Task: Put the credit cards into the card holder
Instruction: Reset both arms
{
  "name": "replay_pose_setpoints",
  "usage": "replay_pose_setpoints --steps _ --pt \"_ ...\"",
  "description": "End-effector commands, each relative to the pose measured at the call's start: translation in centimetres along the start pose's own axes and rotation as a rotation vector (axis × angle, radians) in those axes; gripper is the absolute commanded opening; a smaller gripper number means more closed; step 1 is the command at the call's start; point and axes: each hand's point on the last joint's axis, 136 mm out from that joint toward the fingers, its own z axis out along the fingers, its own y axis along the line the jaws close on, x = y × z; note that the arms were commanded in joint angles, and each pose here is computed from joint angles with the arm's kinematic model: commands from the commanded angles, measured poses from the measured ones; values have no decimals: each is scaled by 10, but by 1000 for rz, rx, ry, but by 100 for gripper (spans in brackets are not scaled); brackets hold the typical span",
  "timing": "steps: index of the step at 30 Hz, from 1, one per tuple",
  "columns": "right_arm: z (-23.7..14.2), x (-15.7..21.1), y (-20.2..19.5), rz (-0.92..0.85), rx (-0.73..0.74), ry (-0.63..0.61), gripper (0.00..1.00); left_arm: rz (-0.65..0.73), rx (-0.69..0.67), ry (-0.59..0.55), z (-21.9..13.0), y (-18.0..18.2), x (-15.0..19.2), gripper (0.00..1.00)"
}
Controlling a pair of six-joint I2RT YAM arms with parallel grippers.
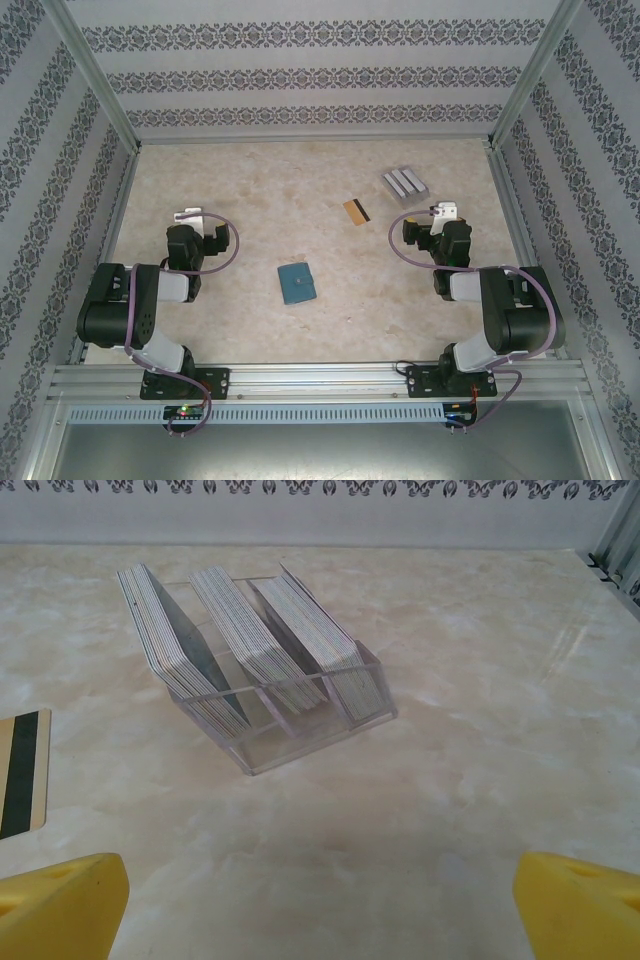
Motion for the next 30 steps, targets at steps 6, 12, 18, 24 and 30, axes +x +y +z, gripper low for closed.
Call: replay_pose_setpoints --steps 6,12,18,24,30 --pt "0 -15 0 3 1 -42 98 18 11 -8 2 -5 -7 99" --pt "0 -15 0 3 2 -42 98 34 43 2 3 -12 -7 99" --pt "2 -13 0 4 3 -34 98 33 44 1 3 -12 -7 99" --pt "2 -13 1 6 -6 -31 98 34 43 1 3 -11 -7 99" --pt "-1 -15 5 -4 -33 -46 98 35 43 2 3 -12 -7 99"
